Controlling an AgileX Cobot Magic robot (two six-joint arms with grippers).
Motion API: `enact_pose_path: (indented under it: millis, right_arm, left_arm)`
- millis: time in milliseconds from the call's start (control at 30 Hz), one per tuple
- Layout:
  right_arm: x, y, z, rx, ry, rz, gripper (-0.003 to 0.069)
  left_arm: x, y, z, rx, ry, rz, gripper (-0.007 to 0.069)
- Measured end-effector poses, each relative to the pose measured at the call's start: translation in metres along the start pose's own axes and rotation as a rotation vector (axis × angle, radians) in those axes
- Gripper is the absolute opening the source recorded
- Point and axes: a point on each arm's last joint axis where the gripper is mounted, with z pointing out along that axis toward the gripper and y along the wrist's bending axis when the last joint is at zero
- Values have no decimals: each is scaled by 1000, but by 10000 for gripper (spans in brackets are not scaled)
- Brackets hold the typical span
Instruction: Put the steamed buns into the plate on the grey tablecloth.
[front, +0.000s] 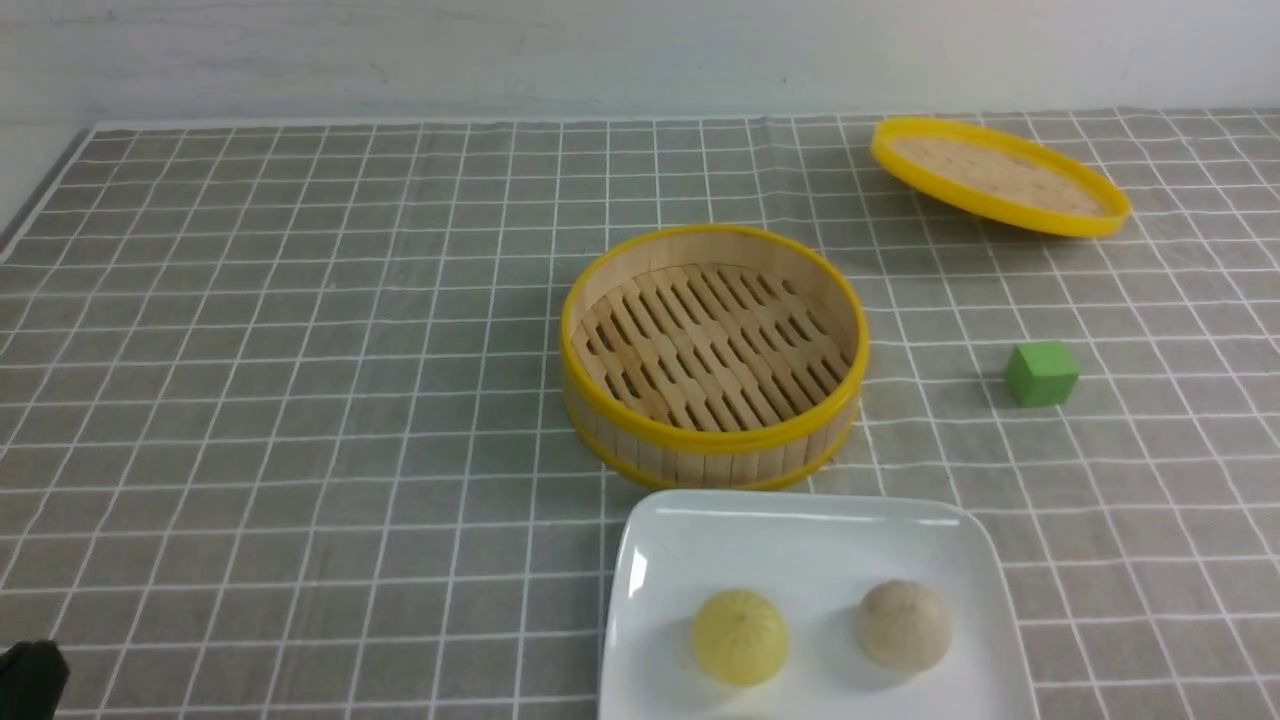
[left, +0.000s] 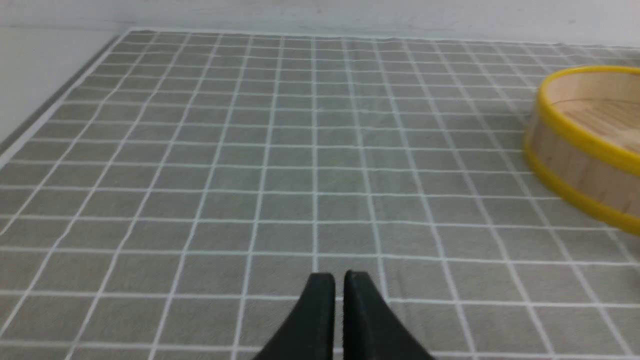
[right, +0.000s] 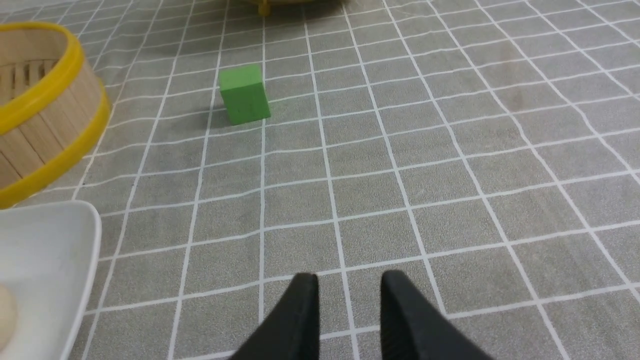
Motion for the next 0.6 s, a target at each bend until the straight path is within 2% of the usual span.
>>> enact_pose_path:
  millis: [100, 167, 367, 600]
  right_arm:
    - [0, 0, 0, 0, 0, 0, 201]
    - [0, 0, 0, 0, 0, 0, 201]
    - [0, 0, 0, 0, 0, 0, 205]
    - [0, 0, 0, 0, 0, 0, 214]
  left_arm:
    - [18, 5, 4, -75, 51, -14, 55]
    - [22, 6, 5, -89, 65, -27, 57]
    - [24, 4, 5, -47, 91, -24, 67]
    - [24, 4, 5, -42, 93, -21, 72]
